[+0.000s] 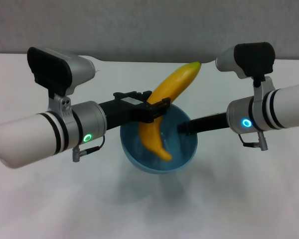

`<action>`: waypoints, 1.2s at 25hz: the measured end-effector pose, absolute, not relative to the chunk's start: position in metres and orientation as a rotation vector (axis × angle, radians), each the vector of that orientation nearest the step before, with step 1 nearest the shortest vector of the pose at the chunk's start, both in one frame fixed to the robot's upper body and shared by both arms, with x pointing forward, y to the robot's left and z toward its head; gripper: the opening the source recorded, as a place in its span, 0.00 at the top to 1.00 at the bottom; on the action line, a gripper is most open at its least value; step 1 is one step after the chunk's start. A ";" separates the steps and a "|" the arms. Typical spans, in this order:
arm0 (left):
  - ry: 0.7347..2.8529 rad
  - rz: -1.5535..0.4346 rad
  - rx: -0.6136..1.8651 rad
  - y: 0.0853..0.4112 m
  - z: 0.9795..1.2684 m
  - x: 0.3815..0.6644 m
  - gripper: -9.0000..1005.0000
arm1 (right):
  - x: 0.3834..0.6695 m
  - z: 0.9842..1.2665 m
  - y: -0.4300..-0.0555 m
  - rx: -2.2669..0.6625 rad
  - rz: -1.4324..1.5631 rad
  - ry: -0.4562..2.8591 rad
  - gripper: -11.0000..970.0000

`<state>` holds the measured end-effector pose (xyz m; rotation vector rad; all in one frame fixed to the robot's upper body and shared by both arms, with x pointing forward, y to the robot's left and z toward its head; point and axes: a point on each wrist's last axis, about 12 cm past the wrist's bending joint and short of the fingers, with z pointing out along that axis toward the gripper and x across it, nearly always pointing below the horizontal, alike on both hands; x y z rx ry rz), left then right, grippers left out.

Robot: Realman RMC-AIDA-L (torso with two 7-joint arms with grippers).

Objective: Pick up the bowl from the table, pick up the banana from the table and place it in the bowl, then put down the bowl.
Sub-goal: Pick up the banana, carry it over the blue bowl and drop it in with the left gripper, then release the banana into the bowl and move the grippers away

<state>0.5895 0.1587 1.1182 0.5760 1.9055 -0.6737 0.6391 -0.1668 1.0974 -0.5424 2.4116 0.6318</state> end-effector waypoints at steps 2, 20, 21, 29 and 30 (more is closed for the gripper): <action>1.907 -0.663 0.573 0.160 1.117 0.590 0.34 | 0.639 1.098 -0.167 -0.542 0.635 2.414 0.93; 1.824 -0.453 0.428 0.217 1.134 0.611 0.11 | 0.638 1.099 -0.187 -0.531 0.662 2.502 0.93; 1.814 -0.414 0.414 0.225 1.136 0.613 0.11 | 0.638 1.099 -0.187 -0.531 0.662 2.502 0.93; 1.804 -0.316 0.380 0.242 1.134 0.613 0.11 | 0.652 1.111 -0.206 -0.543 0.581 2.581 0.93; 1.807 -0.316 0.385 0.241 1.132 0.613 0.11 | 0.654 1.112 -0.207 -0.551 0.573 2.591 0.93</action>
